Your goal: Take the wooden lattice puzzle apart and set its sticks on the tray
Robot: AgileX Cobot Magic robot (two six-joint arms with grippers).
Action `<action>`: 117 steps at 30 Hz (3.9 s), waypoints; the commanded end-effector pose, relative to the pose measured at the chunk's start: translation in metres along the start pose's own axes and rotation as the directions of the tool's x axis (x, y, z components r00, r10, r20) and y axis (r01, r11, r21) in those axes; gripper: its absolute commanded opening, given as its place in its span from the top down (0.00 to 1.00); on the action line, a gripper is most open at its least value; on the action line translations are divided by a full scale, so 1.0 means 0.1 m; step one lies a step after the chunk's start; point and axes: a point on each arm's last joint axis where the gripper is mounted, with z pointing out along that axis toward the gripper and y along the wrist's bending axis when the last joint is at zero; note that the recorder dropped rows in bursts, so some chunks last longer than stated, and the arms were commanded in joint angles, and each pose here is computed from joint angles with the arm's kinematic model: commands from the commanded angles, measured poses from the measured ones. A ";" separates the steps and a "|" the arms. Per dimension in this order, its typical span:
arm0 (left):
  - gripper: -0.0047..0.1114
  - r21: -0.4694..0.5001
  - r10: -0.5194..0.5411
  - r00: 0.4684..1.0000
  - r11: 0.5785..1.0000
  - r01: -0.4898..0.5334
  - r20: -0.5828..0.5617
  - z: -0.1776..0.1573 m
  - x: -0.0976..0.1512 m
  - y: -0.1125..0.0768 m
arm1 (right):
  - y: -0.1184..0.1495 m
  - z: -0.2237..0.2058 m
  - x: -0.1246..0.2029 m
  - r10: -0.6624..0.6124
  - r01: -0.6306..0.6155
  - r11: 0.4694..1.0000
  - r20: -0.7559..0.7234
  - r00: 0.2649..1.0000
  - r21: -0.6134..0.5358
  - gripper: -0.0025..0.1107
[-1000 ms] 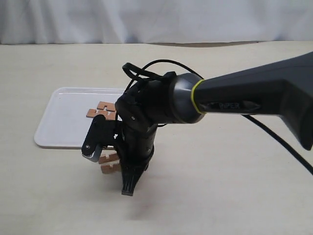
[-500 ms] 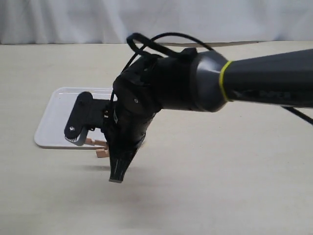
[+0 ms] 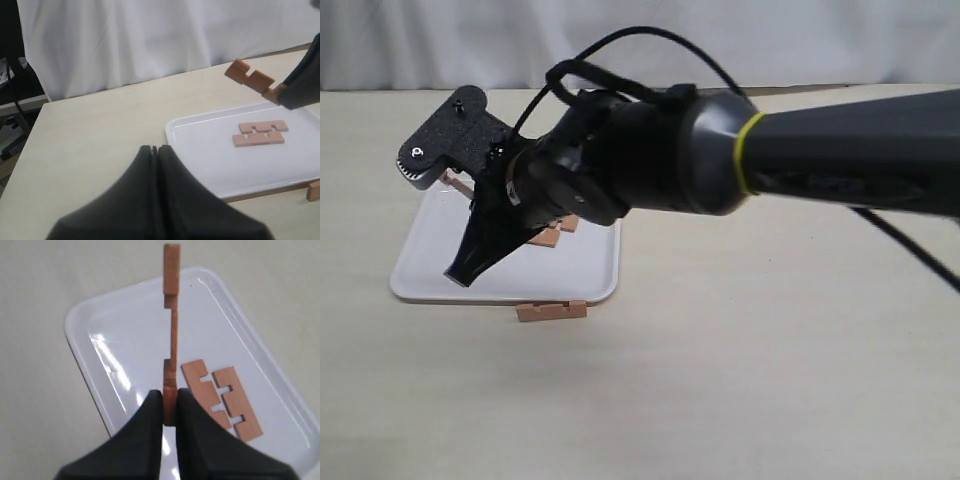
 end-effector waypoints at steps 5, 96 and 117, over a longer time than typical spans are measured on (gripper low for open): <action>0.96 -0.012 0.001 1.000 1.000 -0.001 0.008 0.00 0.00 0.01 | 0.11 0.66 0.00 0.271 -0.279 0.960 -0.133 0.953 -0.041 0.94; 0.96 -0.012 0.001 1.000 1.000 -0.001 0.008 0.00 0.00 0.01 | -0.05 0.67 0.59 -0.251 0.312 0.943 -0.373 0.893 0.113 0.61; 0.96 -0.012 0.001 1.000 1.000 -0.001 0.008 0.00 0.00 0.01 | -0.10 -0.38 0.35 0.202 -0.199 0.979 -0.282 0.938 0.041 0.94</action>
